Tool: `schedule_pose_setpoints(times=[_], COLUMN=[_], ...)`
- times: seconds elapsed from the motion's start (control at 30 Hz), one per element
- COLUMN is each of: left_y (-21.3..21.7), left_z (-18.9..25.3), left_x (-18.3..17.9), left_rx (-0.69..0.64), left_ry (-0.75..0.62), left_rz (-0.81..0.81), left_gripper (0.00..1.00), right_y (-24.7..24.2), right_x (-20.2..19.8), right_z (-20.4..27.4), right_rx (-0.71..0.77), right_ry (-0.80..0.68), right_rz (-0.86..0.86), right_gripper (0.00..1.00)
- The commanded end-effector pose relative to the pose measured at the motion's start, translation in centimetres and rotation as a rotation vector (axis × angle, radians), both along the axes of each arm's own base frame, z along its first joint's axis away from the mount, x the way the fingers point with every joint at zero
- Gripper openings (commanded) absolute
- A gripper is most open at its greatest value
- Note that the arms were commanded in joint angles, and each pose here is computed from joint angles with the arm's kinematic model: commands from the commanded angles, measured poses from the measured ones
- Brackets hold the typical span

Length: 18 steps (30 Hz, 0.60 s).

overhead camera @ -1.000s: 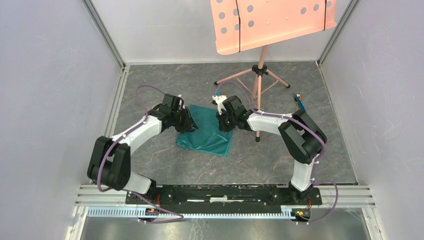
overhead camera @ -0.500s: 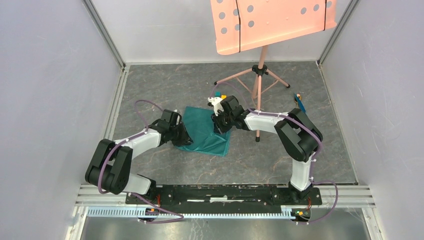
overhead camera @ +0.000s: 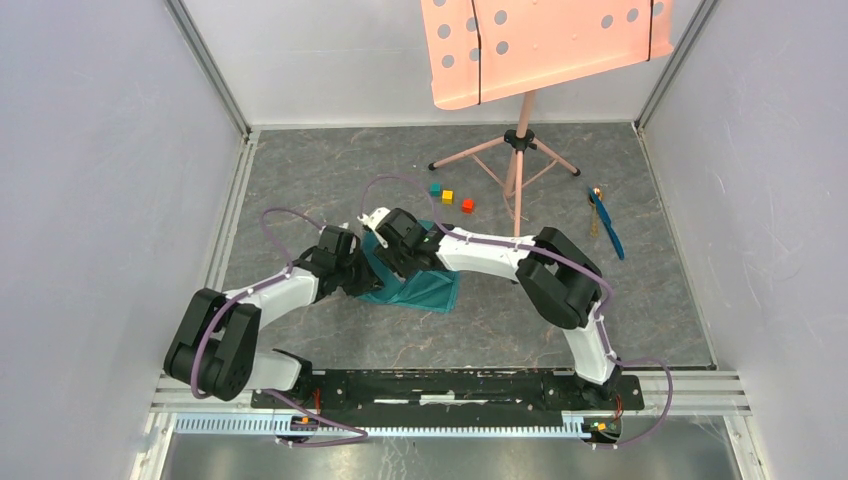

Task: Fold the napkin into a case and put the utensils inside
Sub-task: Smooth out the square-folded napkin at the center of the board.

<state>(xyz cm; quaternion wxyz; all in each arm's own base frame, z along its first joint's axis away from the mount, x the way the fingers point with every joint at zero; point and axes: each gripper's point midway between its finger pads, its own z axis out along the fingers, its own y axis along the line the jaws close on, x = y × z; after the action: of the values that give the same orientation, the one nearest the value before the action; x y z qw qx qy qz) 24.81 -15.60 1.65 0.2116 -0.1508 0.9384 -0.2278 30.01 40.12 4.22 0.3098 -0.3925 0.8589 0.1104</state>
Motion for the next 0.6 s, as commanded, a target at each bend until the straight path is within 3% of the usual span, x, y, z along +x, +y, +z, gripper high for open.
schedule_pose_setpoints(times=[0.0,0.4,0.57], left_y=[1.5,1.9,1.6], left_z=[-1.4,-2.0,-1.1], left_x=[-0.9,-1.1,-0.9], left_rx=[0.052,0.062,0.053], left_ry=[0.025,0.031,0.01], left_rz=[0.073,0.089,0.07], left_gripper=[0.19,0.16,0.16], right_y=[-3.2,-9.1,-10.5], right_x=[0.6,-6.3,-10.0], right_z=[-1.2,-1.5,1.2], right_rx=[-0.163,-0.221,-0.089], right_ry=[-0.042,0.028,0.049], right_rz=[-0.086,-0.05,-0.019], right_gripper=[0.53,0.52,0.53])
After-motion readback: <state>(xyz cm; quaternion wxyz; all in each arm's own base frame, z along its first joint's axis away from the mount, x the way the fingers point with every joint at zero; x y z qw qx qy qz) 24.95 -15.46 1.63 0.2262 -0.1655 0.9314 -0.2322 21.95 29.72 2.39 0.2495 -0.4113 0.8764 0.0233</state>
